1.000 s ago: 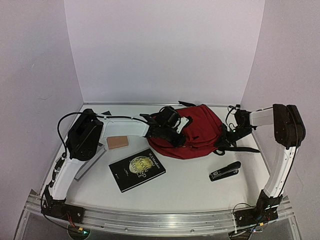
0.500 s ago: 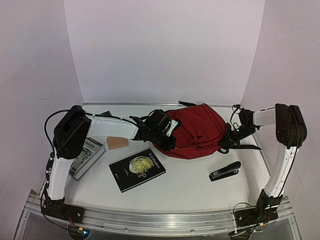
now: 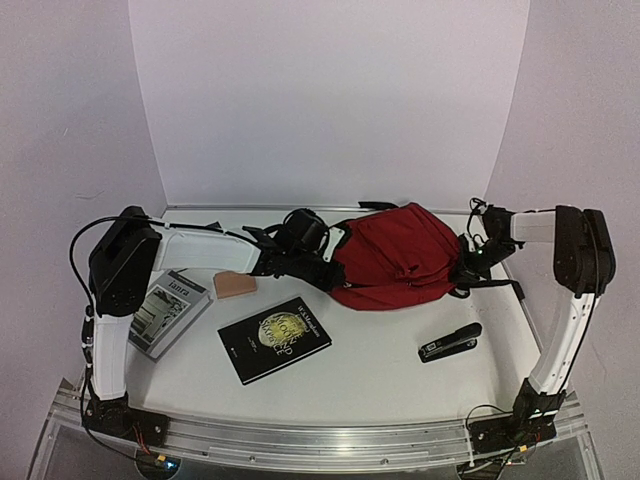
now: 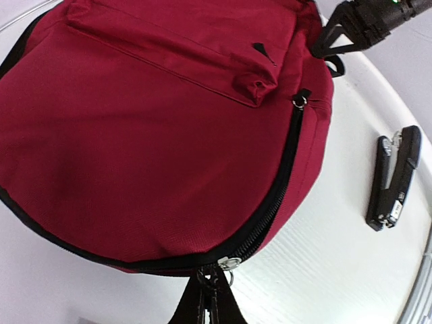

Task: Pack the student bag
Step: Unzip the student bag at the center of the board.

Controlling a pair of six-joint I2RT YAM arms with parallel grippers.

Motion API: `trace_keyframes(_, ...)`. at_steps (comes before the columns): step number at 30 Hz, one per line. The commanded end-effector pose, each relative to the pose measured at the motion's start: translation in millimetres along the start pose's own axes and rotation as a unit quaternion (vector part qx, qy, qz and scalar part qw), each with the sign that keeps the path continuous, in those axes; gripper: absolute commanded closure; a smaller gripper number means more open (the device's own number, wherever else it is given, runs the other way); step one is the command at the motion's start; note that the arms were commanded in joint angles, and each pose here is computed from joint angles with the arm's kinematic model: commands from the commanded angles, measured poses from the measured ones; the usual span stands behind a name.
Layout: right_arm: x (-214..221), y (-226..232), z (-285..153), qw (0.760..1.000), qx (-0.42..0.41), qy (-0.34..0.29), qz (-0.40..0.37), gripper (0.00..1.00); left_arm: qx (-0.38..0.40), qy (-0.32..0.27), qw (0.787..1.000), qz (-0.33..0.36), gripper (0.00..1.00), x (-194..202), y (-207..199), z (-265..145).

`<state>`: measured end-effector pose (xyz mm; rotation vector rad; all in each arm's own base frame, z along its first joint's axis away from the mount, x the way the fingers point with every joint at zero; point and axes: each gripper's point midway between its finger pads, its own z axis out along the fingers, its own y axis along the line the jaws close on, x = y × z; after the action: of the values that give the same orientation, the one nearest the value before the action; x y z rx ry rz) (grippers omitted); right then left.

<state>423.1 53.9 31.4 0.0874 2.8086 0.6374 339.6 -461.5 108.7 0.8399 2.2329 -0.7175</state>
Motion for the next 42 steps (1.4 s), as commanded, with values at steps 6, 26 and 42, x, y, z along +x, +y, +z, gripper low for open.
trace_keyframes(6, -19, 79, -91, 0.975, -0.035, -0.073, -0.205, 0.26, 0.098, -0.051, 0.993, -0.032, 1.0, -54, -45, -13)
trace_keyframes(26, 45, 242, -17, 0.901, -0.189, -0.079, -0.383, 0.18, 0.157, -0.07, 0.966, -0.191, 1.0, -64, -19, -15)
trace_keyframes(42, 57, 255, 31, 0.888, -0.172, -0.061, -0.422, 0.54, 0.148, -0.078, 0.958, -0.231, 1.0, -65, 2, -16)
